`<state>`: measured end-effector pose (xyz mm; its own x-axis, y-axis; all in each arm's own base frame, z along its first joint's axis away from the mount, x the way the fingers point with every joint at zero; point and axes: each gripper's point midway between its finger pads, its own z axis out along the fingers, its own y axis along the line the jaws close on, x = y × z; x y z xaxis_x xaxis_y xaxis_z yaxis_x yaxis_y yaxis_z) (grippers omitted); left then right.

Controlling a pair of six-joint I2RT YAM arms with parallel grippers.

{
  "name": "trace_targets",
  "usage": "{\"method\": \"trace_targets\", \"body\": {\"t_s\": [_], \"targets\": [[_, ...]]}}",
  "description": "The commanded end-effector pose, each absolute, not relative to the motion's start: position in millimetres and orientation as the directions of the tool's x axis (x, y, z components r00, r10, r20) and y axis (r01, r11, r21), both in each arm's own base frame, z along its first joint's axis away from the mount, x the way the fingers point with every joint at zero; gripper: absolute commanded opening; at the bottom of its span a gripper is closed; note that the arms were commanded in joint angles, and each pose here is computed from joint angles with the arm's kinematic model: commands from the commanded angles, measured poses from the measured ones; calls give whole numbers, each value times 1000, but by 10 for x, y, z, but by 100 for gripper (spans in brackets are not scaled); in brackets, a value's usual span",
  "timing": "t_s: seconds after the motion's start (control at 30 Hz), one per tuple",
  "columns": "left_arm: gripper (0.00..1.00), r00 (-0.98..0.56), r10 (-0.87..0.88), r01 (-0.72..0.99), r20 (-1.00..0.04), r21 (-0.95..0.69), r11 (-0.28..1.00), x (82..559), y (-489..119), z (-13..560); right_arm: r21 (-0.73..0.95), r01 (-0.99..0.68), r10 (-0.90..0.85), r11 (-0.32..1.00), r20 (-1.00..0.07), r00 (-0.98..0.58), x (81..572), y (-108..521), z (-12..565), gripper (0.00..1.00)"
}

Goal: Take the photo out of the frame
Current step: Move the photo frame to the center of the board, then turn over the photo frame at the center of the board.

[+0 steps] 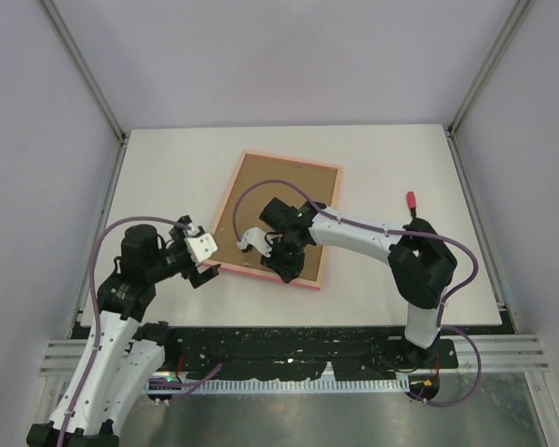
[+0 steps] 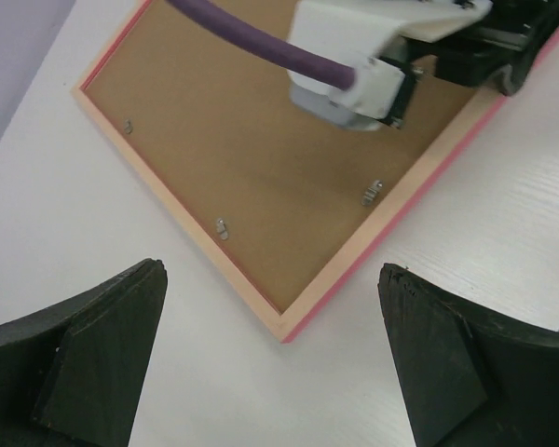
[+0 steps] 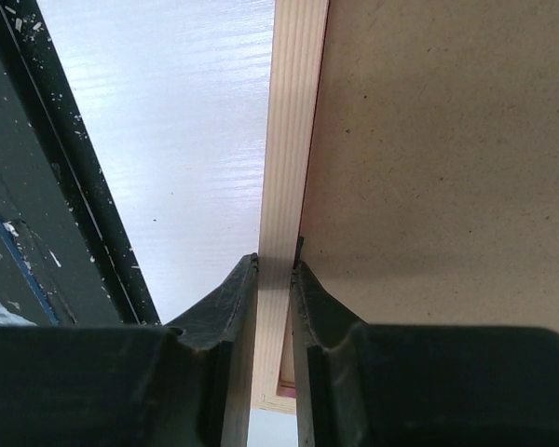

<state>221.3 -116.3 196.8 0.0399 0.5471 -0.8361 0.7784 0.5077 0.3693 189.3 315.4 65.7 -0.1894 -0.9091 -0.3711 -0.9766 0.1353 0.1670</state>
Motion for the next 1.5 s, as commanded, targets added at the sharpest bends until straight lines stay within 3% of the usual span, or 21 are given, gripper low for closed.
{"method": "trace_targets", "body": {"t_s": [0.0,0.2,0.53,1.0,1.33,1.47], "targets": [[100,157,566,851,-809,401,337,1961,-1298,1796,195,-974,-873,115,-448,-193,1945,3322,866,8],[100,215,631,856,-746,455,246,1914,-1319,1491,212,-970,-869,121,-449,-207,1965,3327,845,8],[100,294,767,713,-570,666,222,2263,-1288,1143,217,-969,-865,123,-455,-211,1972,3329,864,8],[99,400,824,584,-401,804,108,2392,-1486,917,213,-970,-858,120,-469,-210,1980,3337,949,8],[89,382,860,529,-340,843,98,2523,-1483,854,240,-966,-844,99,-493,-209,1921,3331,1067,8],[80,379,860,519,-341,848,107,2559,-1504,868,242,-966,-841,93,-501,-206,1902,3327,1112,8]]}}
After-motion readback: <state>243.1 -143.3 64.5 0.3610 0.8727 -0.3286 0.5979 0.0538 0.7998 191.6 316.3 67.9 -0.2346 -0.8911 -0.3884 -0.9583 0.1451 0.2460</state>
